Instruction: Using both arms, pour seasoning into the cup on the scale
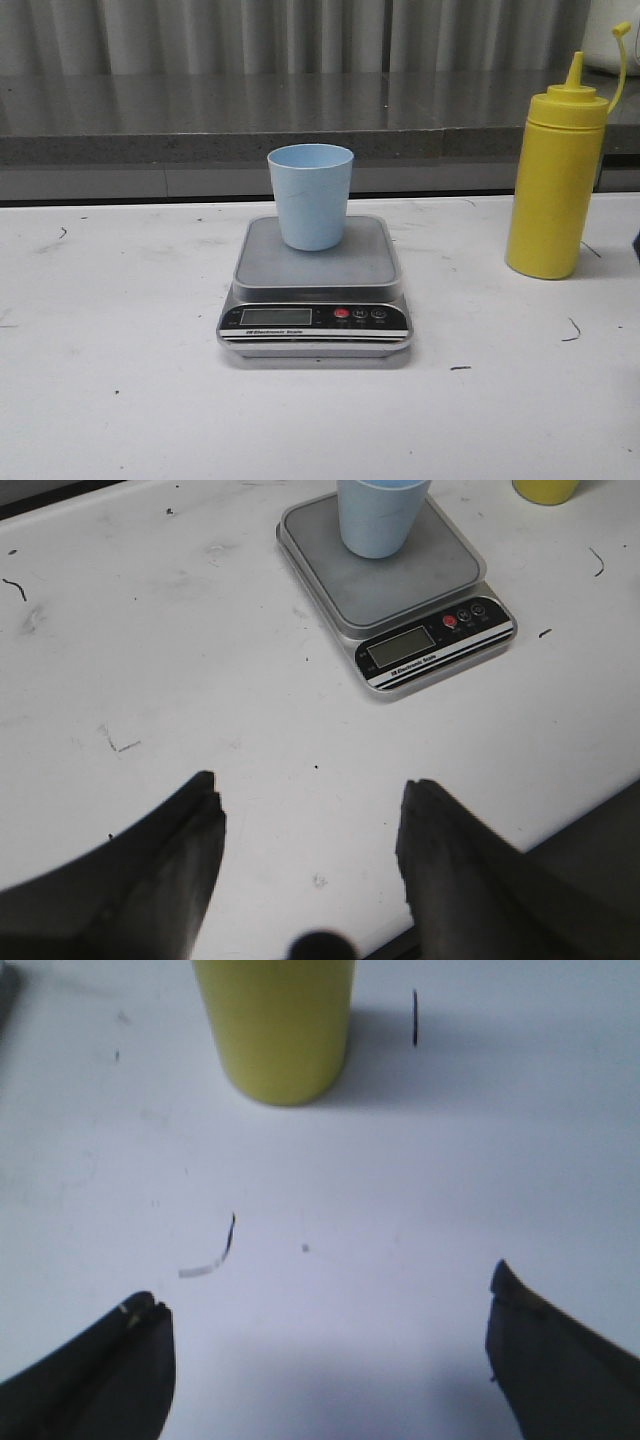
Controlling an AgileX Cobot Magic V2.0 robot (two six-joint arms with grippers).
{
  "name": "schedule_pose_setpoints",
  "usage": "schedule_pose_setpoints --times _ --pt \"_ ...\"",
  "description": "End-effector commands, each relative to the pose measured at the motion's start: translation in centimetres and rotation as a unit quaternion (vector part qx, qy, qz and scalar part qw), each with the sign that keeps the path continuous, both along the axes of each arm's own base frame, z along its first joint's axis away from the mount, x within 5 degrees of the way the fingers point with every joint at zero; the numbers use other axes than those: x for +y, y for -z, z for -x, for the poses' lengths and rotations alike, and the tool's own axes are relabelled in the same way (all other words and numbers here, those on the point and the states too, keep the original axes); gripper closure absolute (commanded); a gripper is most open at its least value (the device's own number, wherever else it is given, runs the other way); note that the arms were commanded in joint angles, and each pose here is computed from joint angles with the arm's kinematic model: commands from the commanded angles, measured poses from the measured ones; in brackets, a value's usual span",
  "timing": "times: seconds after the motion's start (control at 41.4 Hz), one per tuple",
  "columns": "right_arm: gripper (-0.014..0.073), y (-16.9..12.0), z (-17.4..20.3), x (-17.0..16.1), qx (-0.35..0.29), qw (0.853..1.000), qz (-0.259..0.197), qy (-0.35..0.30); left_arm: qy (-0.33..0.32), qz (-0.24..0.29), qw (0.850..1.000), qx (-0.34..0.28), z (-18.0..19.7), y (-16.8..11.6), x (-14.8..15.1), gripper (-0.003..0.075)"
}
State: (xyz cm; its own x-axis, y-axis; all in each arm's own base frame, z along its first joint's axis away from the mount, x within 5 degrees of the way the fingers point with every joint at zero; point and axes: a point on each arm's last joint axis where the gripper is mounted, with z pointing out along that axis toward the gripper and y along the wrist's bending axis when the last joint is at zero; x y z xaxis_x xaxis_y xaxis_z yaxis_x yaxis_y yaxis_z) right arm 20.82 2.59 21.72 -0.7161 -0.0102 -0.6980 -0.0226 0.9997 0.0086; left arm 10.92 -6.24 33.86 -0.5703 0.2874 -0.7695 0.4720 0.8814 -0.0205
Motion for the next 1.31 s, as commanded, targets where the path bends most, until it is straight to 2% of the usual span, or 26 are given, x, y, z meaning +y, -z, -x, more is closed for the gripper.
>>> schedule_pose_setpoints --times 0.0,0.073,0.193,0.29,0.532,0.653,0.846,1.281 --pt "-0.0052 -3.1 1.6 0.7 0.011 1.000 0.010 -0.004 0.003 0.025 0.999 -0.039 -0.2 -1.3 -0.2 0.0332" --pt "-0.0052 -4.7 2.9 1.3 0.030 0.999 0.025 -0.031 0.003 0.025 0.999 -0.039 -0.2 -1.3 -0.2 0.0332" --pt "-0.0052 -7.6 4.7 2.2 0.033 0.996 0.016 -0.079 0.003 0.025 0.999 -0.039 -0.2 -1.3 -0.2 0.0332" --pt "-0.0052 -10.0 6.0 2.0 -0.008 0.995 0.005 -0.095 0.003 0.025 0.999 -0.039 -0.2 -1.3 -0.2 0.0332" --pt "-0.0052 -13.1 10.5 0.3 -0.121 0.987 -0.017 -0.101 0.003 0.025 0.999 -0.039 -0.2 -1.3 -0.2 0.0332" --pt "-0.0052 -13.8 12.5 -0.5 -0.154 0.982 -0.014 -0.107 0.003 0.025 0.999 -0.039 -0.2 -1.3 -0.2 0.0332" --pt "-0.0052 -13.9 14.1 -1.2 -0.164 0.980 -0.001 -0.115 0.003 0.025 0.999 -0.039 -0.2 -1.3 -0.2 0.0332" --pt "-0.0052 -14.0 14.3 -1.2 -0.171 0.979 -0.006 -0.116 0.003 0.025 0.999 -0.039 -0.2 -1.3 -0.2 0.0332"
